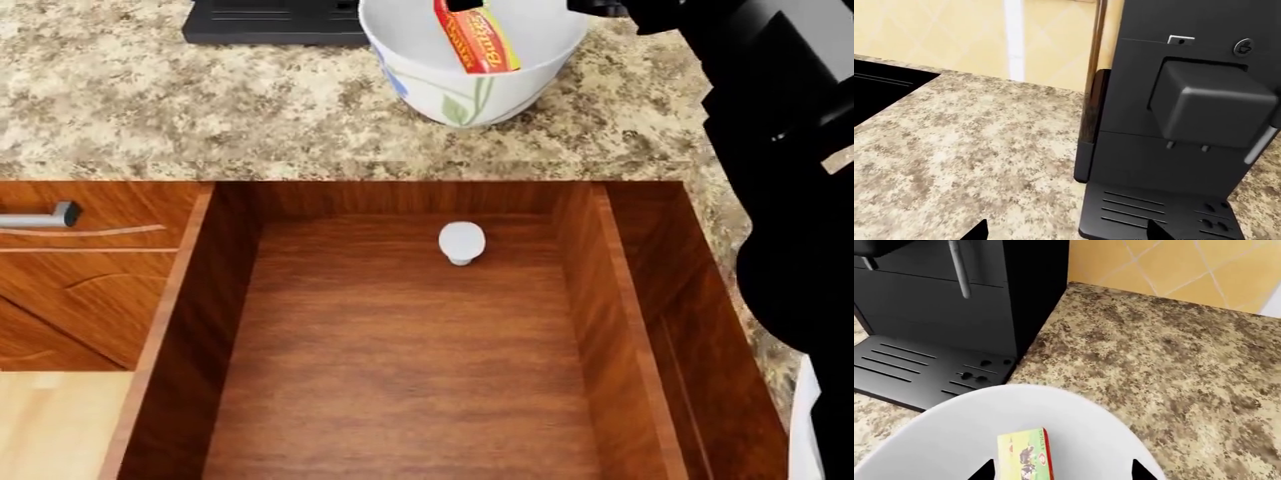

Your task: Place the bar in the bowl and close the drawer.

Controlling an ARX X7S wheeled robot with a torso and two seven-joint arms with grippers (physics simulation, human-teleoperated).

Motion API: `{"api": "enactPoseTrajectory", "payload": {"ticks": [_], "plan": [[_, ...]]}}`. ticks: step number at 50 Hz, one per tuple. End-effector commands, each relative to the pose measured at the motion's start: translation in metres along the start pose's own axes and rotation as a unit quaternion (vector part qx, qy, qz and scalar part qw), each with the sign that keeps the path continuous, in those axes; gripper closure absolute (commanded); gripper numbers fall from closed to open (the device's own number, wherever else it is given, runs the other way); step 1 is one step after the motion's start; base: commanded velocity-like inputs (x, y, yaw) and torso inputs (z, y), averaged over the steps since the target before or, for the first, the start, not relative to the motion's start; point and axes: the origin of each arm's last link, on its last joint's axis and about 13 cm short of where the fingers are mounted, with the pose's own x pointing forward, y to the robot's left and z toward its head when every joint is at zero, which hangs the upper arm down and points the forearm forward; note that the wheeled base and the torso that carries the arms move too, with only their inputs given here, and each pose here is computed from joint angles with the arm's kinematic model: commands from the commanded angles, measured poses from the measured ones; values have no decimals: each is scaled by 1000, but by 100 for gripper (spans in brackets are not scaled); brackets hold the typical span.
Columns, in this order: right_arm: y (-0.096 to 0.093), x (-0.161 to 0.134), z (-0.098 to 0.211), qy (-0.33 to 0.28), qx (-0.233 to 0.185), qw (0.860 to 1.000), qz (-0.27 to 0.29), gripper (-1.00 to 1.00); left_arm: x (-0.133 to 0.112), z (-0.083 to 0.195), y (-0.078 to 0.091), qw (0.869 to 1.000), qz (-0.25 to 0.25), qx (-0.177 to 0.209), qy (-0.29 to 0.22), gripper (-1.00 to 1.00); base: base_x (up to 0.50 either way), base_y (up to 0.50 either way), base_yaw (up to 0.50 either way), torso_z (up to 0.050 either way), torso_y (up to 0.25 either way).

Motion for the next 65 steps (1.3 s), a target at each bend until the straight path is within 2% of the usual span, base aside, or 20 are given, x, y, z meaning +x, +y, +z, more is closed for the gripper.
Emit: {"api": "enactPoseTrajectory", "payload": {"ticks": [1, 12, 21, 30, 42, 50, 57, 65], "plan": [[-1, -8, 12, -4, 1, 1000, -2, -100, -2, 1, 0, 1000, 0, 2, -1, -100, 0, 0, 0, -8, 250], [-19, -36, 41, 4, 26, 1000, -15, -100, -12, -4, 0, 1000, -12, 7, 10, -100, 0, 0, 0, -9, 250], [-32, -52, 50, 7, 21, 999, -23, -100, -31, -12, -4, 999, -37, 16, 25, -100, 0, 0, 0, -9, 250], [-35, -100, 12, -1, 4, 999, -32, -100, -64, -31, -1, 996, -80, 24, 28, -100, 0, 0, 0, -8, 250], [-41, -149, -28, -24, 16, 999, -16, -100, -95, -43, 0, 994, -101, 35, 12, -100, 0, 0, 0, -8, 250], [-40, -158, -43, -27, 15, 999, -17, -100, -107, -52, -2, 992, -117, 41, 11, -100, 0, 0, 0, -8, 250], [-43, -161, -47, -33, 19, 999, -19, -100, -107, -54, -3, 991, -124, 42, 17, -100, 0, 0, 0, -8, 250], [-44, -158, -50, -34, 20, 999, -31, -100, -110, -53, -3, 990, -136, 25, 4, -100, 0, 357, 0, -2, 62]]}}
